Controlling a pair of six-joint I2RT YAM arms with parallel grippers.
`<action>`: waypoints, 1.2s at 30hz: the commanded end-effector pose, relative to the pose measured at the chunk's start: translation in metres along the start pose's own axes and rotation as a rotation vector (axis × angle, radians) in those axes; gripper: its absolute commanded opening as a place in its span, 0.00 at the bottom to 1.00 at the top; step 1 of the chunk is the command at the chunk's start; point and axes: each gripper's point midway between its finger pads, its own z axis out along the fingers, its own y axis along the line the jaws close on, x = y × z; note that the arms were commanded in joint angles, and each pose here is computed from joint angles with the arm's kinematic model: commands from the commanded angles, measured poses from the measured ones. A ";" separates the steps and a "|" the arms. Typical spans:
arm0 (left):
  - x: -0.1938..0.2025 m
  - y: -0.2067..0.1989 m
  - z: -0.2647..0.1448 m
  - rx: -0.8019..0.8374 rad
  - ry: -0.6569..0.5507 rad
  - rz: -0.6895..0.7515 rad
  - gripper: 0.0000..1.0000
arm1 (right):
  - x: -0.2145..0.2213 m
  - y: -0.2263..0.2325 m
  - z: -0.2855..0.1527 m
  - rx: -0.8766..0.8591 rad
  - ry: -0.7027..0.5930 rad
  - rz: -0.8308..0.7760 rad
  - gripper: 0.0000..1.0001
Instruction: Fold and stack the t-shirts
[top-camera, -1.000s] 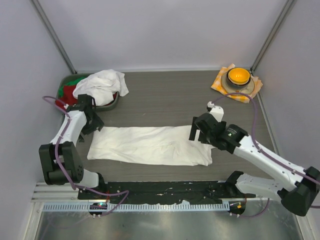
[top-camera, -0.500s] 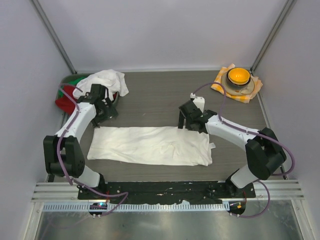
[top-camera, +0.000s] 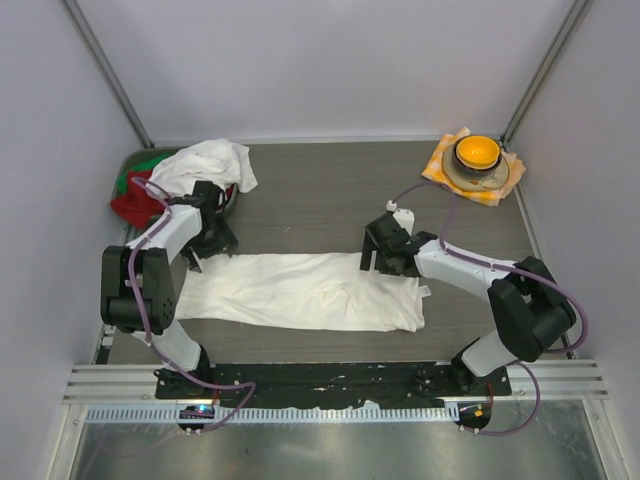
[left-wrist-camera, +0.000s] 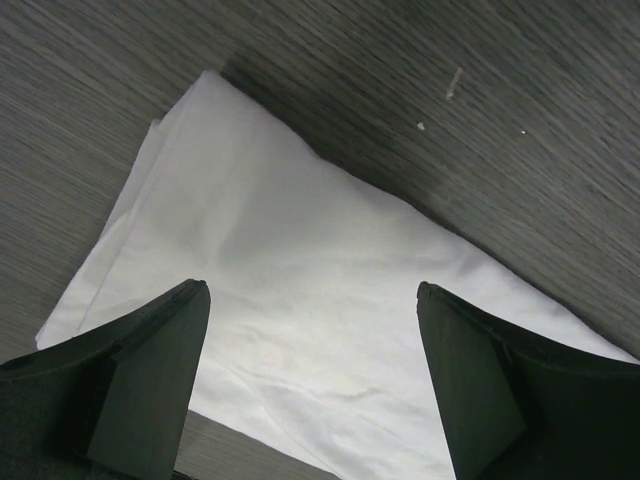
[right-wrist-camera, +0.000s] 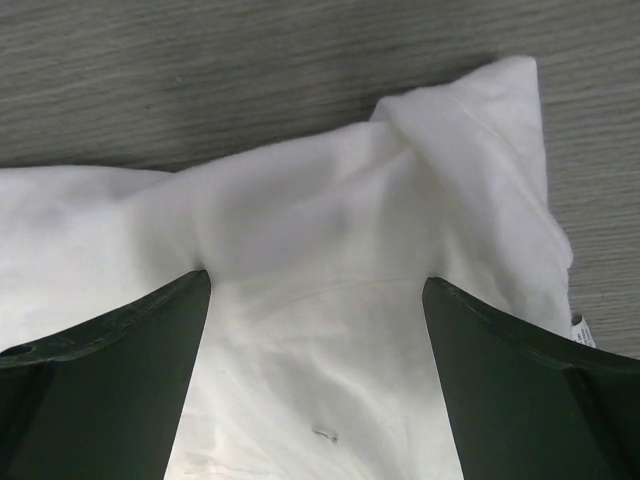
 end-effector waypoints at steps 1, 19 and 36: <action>-0.002 0.013 0.012 -0.089 -0.025 -0.036 0.89 | 0.007 0.000 0.008 -0.013 -0.011 0.062 0.94; 0.079 0.018 0.035 -0.093 -0.020 -0.191 0.79 | -0.057 0.022 0.095 0.001 0.034 -0.009 0.94; 0.155 -0.046 -0.069 0.153 -0.199 -0.047 0.70 | -0.168 0.088 0.083 -0.094 -0.022 -0.211 0.95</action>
